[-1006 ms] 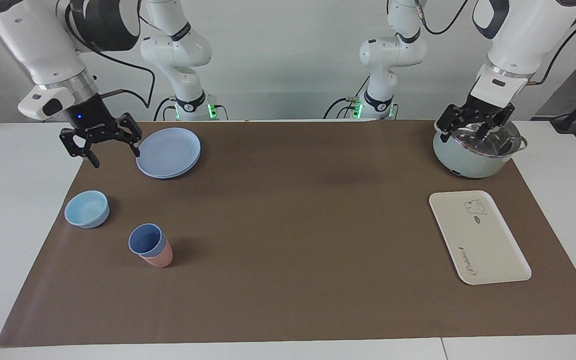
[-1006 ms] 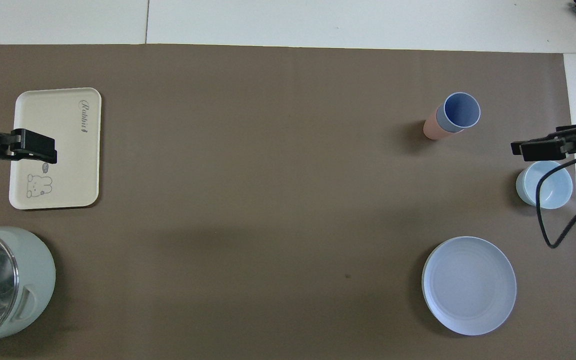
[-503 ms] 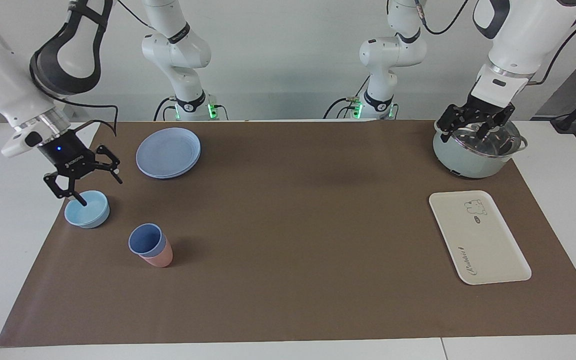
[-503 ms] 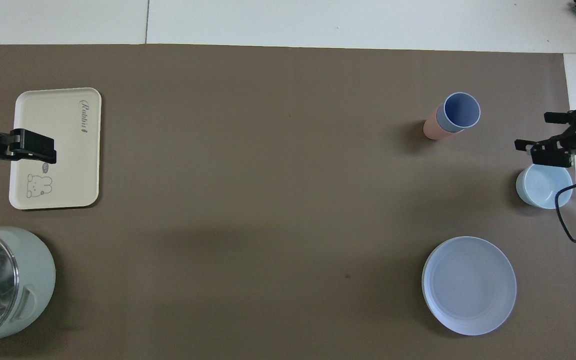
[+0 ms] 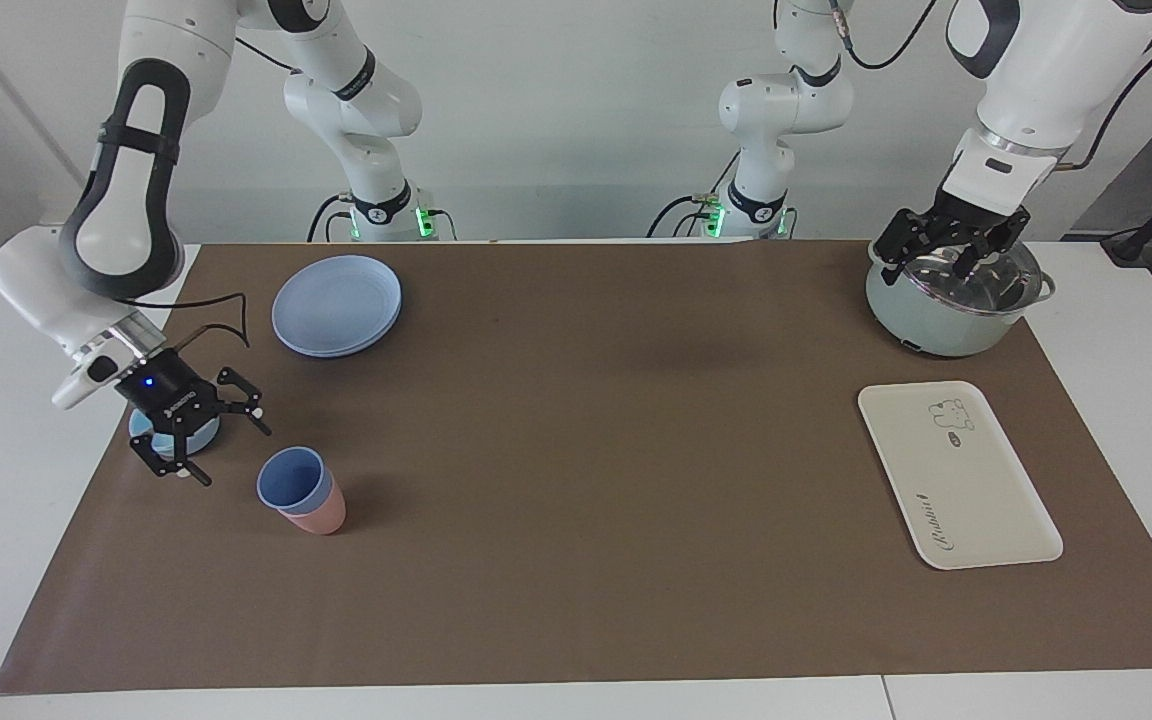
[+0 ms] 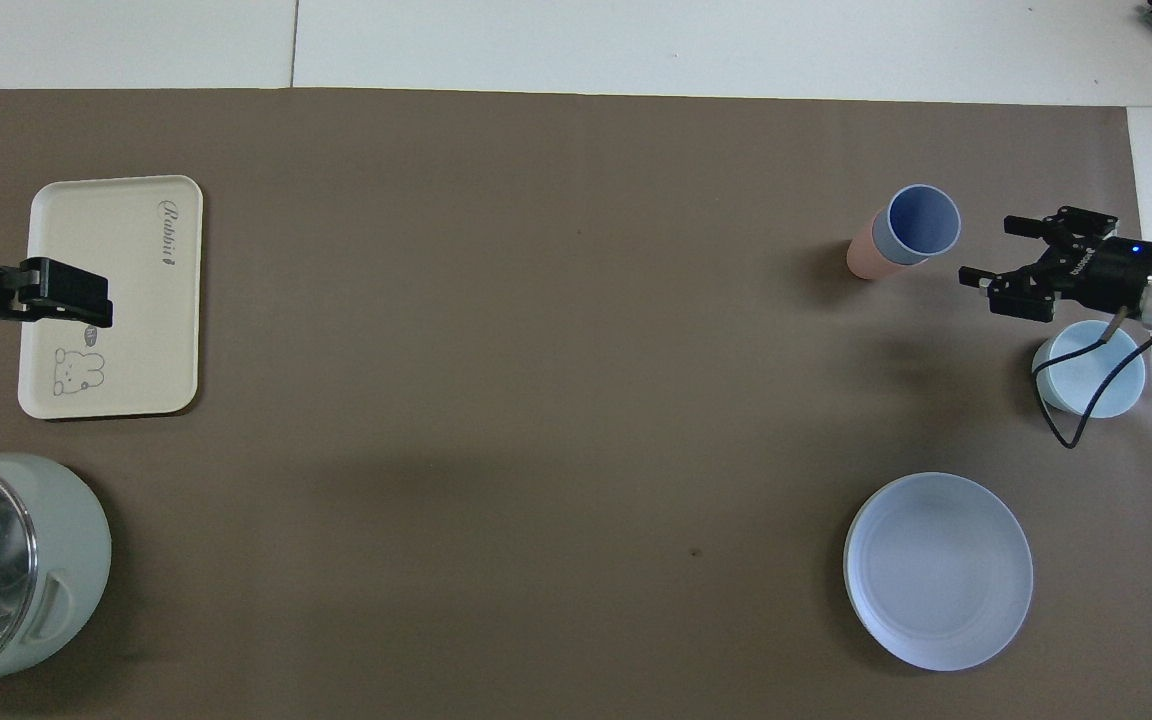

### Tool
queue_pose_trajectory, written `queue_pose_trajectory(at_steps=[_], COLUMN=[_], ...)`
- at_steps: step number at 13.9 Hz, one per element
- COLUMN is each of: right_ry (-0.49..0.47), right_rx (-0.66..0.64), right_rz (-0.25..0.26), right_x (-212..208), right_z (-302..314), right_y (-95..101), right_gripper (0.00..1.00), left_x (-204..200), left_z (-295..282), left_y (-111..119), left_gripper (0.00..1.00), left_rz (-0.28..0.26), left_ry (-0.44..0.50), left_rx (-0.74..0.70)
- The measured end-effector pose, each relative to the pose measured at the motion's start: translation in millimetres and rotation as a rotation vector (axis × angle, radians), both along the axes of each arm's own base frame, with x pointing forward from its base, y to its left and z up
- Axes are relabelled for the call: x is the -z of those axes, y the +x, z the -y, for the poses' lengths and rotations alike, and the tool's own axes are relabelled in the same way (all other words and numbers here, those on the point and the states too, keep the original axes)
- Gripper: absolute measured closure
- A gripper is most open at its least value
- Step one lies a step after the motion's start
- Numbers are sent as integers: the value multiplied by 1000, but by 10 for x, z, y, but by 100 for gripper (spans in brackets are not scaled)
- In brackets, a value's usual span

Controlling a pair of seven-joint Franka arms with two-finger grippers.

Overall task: Place cup on tray
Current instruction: 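Reach the right gripper to the nested pink and blue cups and grasp, then lift the cups with the right gripper while the left gripper reaches over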

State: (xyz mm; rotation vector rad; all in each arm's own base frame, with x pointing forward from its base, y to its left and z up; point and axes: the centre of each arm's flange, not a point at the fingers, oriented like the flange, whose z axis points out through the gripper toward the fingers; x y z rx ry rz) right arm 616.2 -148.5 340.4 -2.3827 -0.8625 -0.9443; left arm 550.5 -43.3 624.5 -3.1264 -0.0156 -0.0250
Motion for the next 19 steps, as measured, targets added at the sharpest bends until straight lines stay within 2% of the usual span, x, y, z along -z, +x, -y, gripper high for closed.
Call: queue_pose_trajectory(at_steps=[3,7,12,19], right_ry=[80,133,157,168], right_rx=[-12,-56,-108,-156], right_rz=[33,73,82,178], right_x=[397,564,700,806], right_z=[-123,-353,-465,-709], right_y=[117,168,136,97], right_gripper=[0,0,0,0], left_x=[0,0,0,0], left_z=[3,4,4,13], left_y=[0,0,0,-1], left_gripper=[0,0,0,0], left_rz=[0,0,0,0], left_ry=[0,0,0,0], left_rx=[1,1,1,2])
